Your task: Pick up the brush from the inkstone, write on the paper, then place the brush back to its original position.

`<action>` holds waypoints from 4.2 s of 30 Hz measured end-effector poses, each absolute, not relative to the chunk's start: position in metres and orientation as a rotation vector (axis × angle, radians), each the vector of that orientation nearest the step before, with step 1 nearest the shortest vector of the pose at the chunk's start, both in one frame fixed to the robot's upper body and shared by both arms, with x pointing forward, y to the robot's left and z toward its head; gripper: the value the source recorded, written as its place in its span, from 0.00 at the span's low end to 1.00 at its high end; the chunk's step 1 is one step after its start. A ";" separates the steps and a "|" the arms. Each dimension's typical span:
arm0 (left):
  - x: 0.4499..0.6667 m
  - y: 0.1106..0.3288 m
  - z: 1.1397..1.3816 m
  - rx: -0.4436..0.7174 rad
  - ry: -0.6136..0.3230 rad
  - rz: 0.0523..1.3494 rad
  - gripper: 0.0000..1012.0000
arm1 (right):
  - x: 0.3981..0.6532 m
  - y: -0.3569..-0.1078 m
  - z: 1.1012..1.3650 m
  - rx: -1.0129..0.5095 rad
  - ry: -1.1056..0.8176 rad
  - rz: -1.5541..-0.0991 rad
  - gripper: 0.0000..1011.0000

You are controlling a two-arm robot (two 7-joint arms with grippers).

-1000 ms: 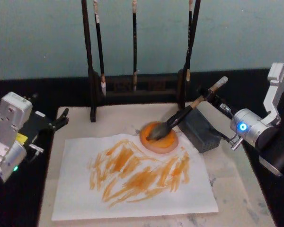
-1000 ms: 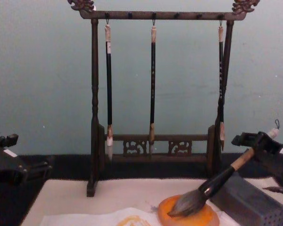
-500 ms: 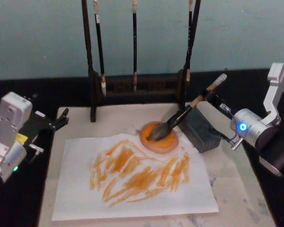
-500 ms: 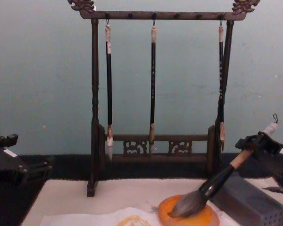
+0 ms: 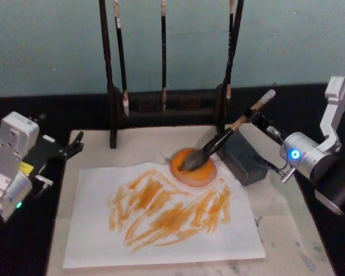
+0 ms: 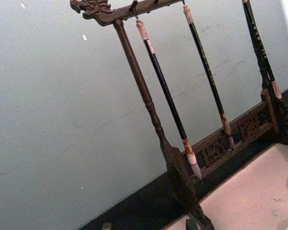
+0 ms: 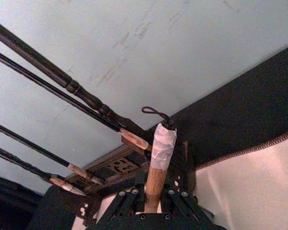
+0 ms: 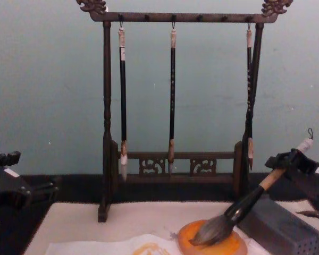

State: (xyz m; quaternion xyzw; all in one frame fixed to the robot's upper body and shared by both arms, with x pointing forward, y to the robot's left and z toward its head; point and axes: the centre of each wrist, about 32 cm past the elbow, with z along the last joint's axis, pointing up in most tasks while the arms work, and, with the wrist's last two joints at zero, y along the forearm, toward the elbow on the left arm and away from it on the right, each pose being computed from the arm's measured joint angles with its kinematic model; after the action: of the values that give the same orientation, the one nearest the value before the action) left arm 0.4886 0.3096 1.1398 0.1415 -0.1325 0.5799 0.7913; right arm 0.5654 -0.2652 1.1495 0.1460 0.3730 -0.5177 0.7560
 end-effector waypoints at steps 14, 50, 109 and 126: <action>0.489 0.310 1.140 0.304 -0.285 1.248 0.99 | 0.570 -0.268 1.163 0.349 0.741 -1.068 0.17; 0.489 0.310 1.140 0.304 -0.285 1.248 0.99 | 0.523 -0.222 1.211 0.086 0.042 -0.805 0.17; 0.489 0.310 1.140 0.304 -0.285 1.248 0.99 | 0.526 -0.169 1.153 0.008 -0.350 -0.666 0.17; 0.489 0.310 1.140 0.304 -0.285 1.248 0.99 | 0.517 -0.174 1.152 -0.009 -0.341 -0.653 0.17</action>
State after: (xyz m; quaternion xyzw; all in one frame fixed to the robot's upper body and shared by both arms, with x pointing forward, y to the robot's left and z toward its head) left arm 0.4886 0.3097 1.1398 0.1415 -0.1324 0.5799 0.7913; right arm 0.5171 -0.1737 1.1525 -0.0046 -0.1667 -0.3189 0.9330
